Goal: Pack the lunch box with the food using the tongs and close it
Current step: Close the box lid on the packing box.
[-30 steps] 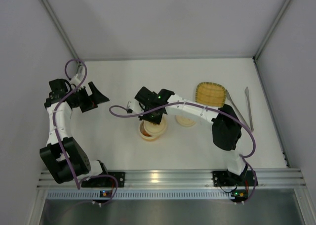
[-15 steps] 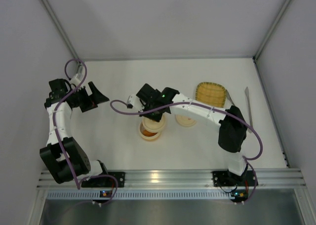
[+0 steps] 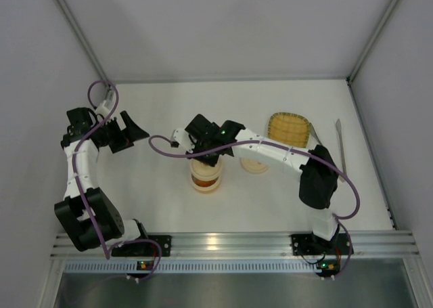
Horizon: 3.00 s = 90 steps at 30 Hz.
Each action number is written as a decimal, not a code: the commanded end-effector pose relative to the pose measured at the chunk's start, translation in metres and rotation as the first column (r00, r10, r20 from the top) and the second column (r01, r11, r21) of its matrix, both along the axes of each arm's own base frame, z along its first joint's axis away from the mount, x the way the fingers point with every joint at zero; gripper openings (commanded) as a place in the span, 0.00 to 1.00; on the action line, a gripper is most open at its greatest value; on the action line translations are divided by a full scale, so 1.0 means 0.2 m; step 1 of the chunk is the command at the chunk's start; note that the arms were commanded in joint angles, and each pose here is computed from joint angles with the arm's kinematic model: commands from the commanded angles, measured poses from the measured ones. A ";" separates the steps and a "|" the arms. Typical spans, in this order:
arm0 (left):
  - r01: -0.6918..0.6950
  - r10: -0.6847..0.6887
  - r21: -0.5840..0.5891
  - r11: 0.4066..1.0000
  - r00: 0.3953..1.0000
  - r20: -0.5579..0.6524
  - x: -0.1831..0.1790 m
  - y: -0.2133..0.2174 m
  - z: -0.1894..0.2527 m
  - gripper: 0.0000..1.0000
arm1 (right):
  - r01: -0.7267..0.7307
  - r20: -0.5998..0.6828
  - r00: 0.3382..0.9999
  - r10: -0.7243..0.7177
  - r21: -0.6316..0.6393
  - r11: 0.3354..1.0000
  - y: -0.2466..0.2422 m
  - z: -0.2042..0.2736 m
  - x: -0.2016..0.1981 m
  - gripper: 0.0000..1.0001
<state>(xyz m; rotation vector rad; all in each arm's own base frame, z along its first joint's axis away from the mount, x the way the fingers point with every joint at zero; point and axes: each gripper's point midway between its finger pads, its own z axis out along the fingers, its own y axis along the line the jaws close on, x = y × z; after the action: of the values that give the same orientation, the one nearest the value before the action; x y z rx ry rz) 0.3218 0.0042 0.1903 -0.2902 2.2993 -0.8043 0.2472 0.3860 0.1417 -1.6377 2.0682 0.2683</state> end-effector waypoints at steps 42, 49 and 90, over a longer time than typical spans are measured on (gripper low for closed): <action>0.009 -0.010 0.024 1.000 0.998 0.055 0.05 0.03 0.04 0.98 | -0.072 0.021 0.997 0.071 0.050 0.996 0.16 -0.09 -0.10 0.00; 0.005 -0.006 0.017 1.000 0.999 0.054 0.05 0.03 0.05 0.98 | -0.078 0.017 0.997 0.077 0.049 0.996 0.16 -0.09 -0.10 0.00; 0.005 -0.007 0.042 0.999 0.998 0.058 0.06 0.05 0.04 0.98 | -0.067 0.031 0.997 0.064 0.109 0.992 0.09 -0.14 -0.02 0.87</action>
<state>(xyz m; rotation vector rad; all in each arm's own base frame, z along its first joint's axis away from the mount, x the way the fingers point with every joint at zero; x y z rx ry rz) 0.3235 0.0066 0.1883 -0.2746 2.3003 -0.7857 0.2293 0.3941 0.1137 -1.6761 1.9944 0.3593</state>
